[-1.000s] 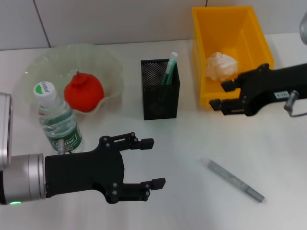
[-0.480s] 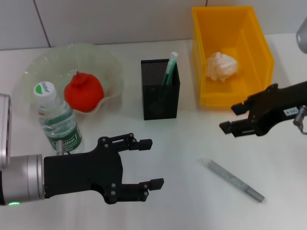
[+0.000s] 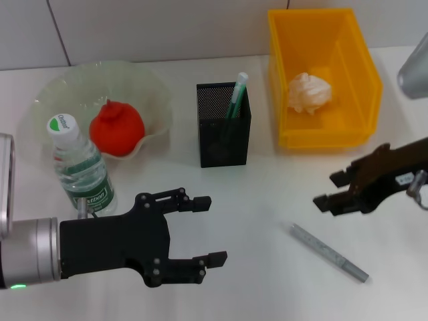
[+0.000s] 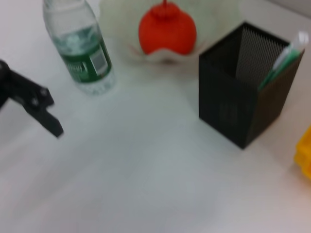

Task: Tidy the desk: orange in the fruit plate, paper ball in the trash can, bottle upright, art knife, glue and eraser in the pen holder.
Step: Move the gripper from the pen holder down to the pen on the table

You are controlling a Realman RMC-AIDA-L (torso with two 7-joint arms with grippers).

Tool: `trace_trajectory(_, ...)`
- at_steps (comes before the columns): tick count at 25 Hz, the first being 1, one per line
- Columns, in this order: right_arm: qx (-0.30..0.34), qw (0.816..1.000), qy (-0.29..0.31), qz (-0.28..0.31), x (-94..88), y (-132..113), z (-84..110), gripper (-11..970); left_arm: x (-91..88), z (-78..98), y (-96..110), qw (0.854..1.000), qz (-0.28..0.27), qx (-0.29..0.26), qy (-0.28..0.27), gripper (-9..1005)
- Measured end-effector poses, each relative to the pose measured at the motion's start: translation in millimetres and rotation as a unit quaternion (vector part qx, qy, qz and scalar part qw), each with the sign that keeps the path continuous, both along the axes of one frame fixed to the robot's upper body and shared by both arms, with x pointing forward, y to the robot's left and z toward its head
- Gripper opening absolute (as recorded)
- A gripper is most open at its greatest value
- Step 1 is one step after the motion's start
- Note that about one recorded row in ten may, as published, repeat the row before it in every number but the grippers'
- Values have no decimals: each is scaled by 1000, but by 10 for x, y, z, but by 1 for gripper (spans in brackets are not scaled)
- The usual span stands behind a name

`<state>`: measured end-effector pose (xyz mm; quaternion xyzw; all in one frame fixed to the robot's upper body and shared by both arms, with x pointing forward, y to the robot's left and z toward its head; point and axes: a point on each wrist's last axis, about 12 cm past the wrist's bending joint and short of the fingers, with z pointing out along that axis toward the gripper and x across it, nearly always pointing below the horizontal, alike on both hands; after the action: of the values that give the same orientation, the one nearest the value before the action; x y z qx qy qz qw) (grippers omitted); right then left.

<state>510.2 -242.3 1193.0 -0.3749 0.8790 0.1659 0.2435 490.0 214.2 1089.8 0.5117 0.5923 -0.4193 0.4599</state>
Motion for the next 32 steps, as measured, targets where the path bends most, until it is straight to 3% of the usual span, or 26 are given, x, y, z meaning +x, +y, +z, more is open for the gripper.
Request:
trace_trajectory(9, -10, 999, 32, 12, 13, 71, -191, 522, -17, -12, -9, 1000, -4, 0, -1, 801)
trace_trajectory(13, -44, 999, 29, 12, 36, 102, -285, 522, -20, -14, -8, 1000, -4, 0, -1, 801)
trace_trajectory(32, -50, 997, 51, 12, 55, 165, -474, 519, -22, -15, -9, 1000, -4, -1, 0, 801)
